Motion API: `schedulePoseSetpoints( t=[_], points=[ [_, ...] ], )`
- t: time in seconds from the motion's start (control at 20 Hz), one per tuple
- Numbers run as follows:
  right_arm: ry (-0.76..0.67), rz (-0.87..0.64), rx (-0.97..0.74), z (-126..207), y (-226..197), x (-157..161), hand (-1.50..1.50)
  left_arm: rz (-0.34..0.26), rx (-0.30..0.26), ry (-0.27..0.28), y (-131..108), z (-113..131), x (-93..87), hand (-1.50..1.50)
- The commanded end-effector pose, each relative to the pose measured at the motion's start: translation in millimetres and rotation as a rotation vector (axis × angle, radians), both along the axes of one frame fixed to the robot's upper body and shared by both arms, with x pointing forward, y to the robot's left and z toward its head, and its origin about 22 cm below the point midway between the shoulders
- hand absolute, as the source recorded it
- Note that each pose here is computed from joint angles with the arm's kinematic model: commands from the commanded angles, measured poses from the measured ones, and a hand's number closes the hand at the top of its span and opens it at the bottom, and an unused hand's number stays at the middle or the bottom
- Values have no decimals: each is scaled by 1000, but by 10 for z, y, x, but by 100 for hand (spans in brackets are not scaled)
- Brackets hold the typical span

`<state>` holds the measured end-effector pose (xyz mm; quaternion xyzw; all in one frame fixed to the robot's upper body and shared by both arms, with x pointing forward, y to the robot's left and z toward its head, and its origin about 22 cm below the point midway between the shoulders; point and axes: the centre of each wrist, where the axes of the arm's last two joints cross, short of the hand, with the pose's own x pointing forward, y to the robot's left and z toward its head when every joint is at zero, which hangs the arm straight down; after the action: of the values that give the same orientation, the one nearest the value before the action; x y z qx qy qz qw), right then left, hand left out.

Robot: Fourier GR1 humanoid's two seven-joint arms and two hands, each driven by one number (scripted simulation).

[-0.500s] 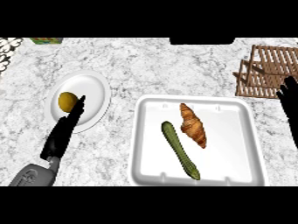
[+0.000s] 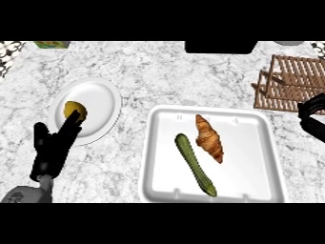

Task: Pick the croissant from the tray and place it in the tiered shelf

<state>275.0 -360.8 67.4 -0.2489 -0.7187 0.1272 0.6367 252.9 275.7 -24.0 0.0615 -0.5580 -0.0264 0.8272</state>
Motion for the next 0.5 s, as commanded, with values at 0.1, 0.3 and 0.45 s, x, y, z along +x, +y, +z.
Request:
schedulePoseSetpoints(
  t=[0.1, 0.3, 0.45],
  points=[
    [-2, 122, 44, -413, -117, 60, -150, 73, -78, 71, -48, -34, 12, 0],
    [31, 312, -11, -215, -196, -149, -150, 69, -81, 62, 254, 45, -87, 0],
    [119, 422, -76, 71, -11, -54, -150, 76, -93, 70, 256, 58, -2, 0]
  ],
)
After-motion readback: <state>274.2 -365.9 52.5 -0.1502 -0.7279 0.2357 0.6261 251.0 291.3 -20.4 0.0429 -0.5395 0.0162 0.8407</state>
